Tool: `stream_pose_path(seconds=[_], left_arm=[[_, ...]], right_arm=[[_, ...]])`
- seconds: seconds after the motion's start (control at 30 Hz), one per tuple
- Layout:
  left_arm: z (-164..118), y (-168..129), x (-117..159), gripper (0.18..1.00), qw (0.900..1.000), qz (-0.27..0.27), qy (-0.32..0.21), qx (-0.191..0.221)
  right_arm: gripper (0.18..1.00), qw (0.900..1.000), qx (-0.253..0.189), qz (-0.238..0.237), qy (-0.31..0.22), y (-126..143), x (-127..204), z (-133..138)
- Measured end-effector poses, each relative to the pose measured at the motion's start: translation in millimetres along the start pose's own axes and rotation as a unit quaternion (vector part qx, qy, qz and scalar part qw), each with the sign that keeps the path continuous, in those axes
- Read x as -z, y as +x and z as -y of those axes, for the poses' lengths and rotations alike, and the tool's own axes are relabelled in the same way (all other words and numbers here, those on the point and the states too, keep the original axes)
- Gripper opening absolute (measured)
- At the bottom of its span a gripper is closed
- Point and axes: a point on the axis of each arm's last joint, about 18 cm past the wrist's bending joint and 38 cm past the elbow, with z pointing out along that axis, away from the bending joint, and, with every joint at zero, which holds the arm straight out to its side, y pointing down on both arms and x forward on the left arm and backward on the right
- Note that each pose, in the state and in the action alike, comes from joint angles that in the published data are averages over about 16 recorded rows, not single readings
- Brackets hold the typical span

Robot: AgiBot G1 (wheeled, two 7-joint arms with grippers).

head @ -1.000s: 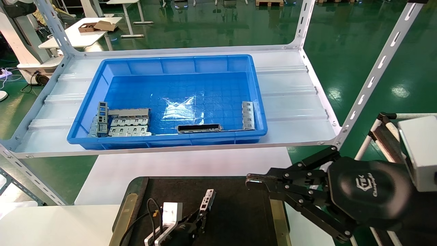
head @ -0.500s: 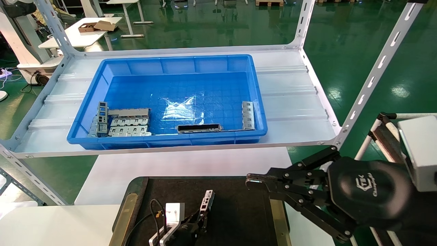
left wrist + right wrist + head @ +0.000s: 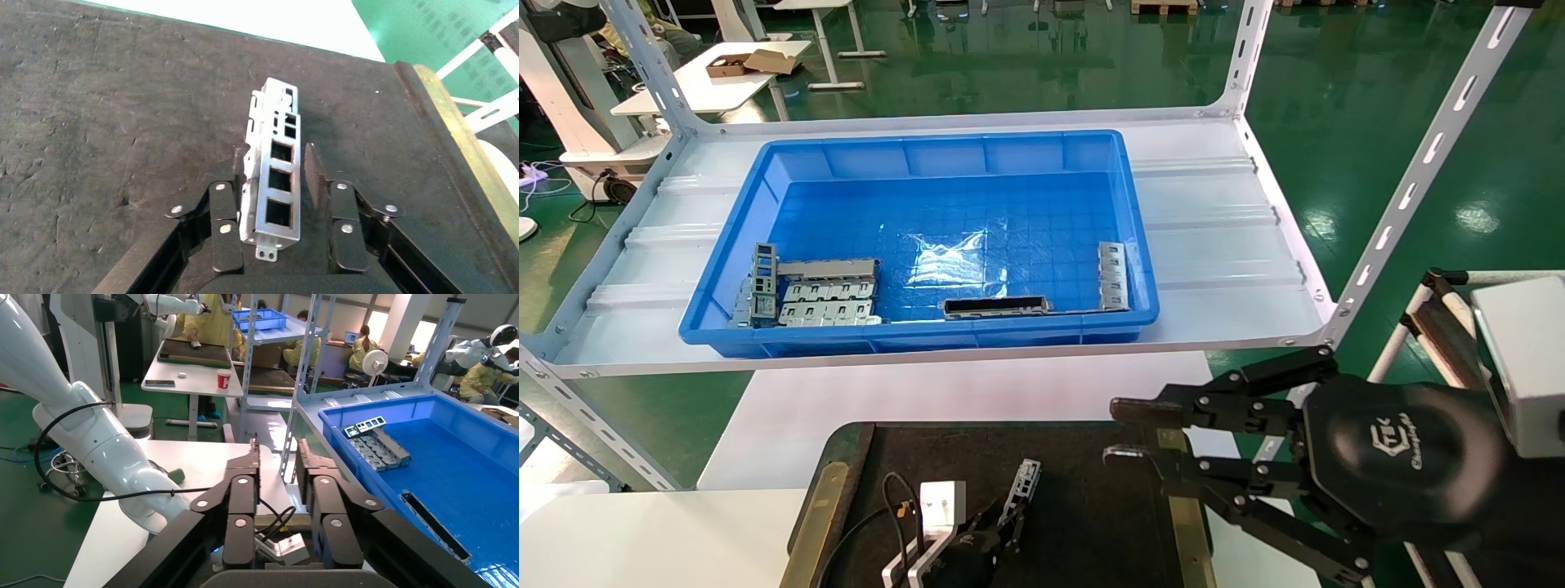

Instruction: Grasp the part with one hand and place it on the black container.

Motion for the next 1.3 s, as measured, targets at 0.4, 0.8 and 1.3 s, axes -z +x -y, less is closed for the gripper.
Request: stream_pose_path(seconds=[0.4, 0.8, 1.3], left_arm=[[41, -2, 24, 0.59, 0.9984, -0.045, 0.015, -0.03], [95, -25, 63, 0.82, 0.9885, -0.131, 0.02, -0.073], [135, -71, 126, 0.986, 0.9621, -0.221, 0.038, -0.155]], right_arm=[[0.472, 1.0, 0.0, 0.0, 0.0, 0, 0, 0], [0.752, 1.0, 0.0, 0.0, 0.0, 0, 0, 0], [0.966, 1.0, 0.0, 0.0, 0.0, 0, 0, 0]])
